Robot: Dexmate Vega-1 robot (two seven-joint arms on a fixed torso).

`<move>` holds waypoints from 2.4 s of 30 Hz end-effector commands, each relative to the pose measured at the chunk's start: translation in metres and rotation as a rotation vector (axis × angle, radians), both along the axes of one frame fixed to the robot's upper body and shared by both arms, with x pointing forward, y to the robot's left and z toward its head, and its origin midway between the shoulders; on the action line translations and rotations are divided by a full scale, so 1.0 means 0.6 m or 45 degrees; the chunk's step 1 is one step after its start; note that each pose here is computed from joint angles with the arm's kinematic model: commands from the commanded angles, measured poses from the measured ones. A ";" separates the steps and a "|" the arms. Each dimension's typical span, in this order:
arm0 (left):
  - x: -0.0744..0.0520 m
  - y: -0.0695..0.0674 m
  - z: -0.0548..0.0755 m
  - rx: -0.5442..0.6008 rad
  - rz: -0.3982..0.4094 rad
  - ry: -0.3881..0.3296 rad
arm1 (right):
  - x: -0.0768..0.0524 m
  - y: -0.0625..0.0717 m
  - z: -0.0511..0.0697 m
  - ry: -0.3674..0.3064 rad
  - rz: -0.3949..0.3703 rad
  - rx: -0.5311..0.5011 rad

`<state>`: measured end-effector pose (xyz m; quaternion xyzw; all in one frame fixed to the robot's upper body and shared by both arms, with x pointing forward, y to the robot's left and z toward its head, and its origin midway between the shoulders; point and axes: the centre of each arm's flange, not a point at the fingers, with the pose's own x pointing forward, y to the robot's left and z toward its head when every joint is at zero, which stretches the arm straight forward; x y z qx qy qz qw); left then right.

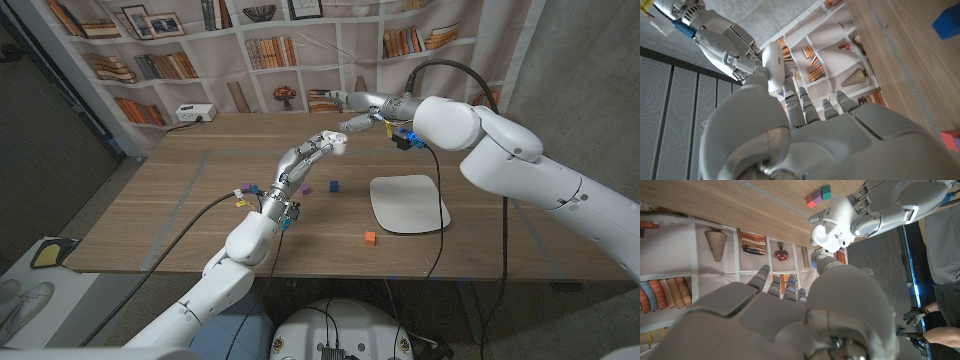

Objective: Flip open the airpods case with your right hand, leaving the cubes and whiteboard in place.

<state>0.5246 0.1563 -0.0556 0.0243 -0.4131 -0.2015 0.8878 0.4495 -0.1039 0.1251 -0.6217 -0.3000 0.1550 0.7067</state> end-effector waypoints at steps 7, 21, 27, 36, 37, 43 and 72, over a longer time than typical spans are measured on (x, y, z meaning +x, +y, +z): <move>0.001 0.010 -0.002 -0.029 0.004 0.016 | 0.003 -0.015 -0.007 0.062 0.057 0.120; 0.007 0.033 -0.001 -0.092 -0.006 0.014 | 0.001 -0.023 -0.016 0.084 0.093 0.218; 0.007 0.042 0.000 -0.072 -0.011 0.015 | -0.001 -0.028 -0.020 0.091 0.093 0.259; -0.002 0.060 0.006 -0.063 0.062 -0.043 | 0.016 -0.030 -0.031 0.146 0.116 0.357; -0.003 0.061 0.006 -0.071 0.051 -0.049 | 0.016 -0.030 -0.031 0.138 0.111 0.361; -0.001 0.070 0.003 -0.087 0.045 -0.045 | 0.016 -0.031 -0.030 0.133 0.131 0.387; 0.017 0.087 0.005 -0.098 0.021 -0.023 | 0.064 -0.058 -0.027 0.177 0.128 0.460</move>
